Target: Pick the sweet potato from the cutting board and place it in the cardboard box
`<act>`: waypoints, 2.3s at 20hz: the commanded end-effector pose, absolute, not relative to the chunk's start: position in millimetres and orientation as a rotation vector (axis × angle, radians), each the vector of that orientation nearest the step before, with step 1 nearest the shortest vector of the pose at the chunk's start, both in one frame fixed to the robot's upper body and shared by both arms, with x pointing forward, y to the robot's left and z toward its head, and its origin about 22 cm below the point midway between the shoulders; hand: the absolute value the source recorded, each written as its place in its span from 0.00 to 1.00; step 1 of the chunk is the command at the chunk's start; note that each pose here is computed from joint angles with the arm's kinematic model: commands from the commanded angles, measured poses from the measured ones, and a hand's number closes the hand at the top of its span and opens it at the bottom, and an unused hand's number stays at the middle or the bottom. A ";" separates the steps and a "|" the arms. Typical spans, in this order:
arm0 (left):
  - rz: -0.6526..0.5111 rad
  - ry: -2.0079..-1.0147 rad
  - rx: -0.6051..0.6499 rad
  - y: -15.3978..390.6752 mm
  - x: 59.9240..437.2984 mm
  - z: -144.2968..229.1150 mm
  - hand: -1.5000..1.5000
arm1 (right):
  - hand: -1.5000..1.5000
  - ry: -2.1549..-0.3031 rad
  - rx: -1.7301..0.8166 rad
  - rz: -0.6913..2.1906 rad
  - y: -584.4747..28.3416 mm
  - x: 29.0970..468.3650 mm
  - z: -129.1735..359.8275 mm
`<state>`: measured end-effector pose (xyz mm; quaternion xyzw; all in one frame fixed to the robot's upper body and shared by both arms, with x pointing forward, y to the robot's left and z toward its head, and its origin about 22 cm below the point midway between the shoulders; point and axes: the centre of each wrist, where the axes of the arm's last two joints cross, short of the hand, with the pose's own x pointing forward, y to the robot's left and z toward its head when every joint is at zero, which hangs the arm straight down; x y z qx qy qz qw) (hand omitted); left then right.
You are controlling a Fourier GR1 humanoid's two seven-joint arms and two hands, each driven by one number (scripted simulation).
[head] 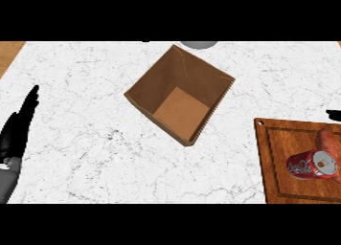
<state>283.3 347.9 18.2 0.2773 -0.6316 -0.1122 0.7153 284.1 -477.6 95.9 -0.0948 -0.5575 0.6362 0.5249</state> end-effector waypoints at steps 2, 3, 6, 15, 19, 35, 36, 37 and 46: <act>-0.249 -1.404 0.623 351.0 273.0 21.5 0.50 | 0.00 -1.268 -0.077 1.609 -469.4 310.7 89.1; -0.229 -1.393 0.614 342.3 286.5 10.5 0.50 | 0.00 -1.268 -0.087 1.635 -462.8 317.7 87.3; -0.251 -1.391 0.611 354.8 265.9 5.3 0.50 | 0.00 -1.236 -0.101 1.645 -465.0 325.0 75.1; -0.213 -1.375 0.617 358.6 264.8 14.3 0.50 | 0.00 -1.261 -0.058 1.662 -452.3 339.2 62.2; -0.216 -1.375 0.665 355.4 261.1 15.6 0.50 | 0.00 -1.303 0.024 1.657 -460.5 327.9 61.2; -0.217 -1.361 0.655 373.7 258.8 19.7 0.50 | 0.00 -1.207 -0.018 1.760 -435.4 320.4 66.2; -0.219 -1.356 0.638 354.7 255.0 12.4 0.50 | 0.00 -1.183 -0.017 1.758 -431.7 318.4 47.7; -0.205 -1.371 0.641 361.2 258.2 17.2 0.50 | 0.00 -1.179 -0.018 1.734 -444.4 314.0 45.7; -0.222 -1.381 0.652 363.3 259.4 15.0 0.50 | 1.00 -1.392 -0.212 1.679 -414.5 319.8 13.7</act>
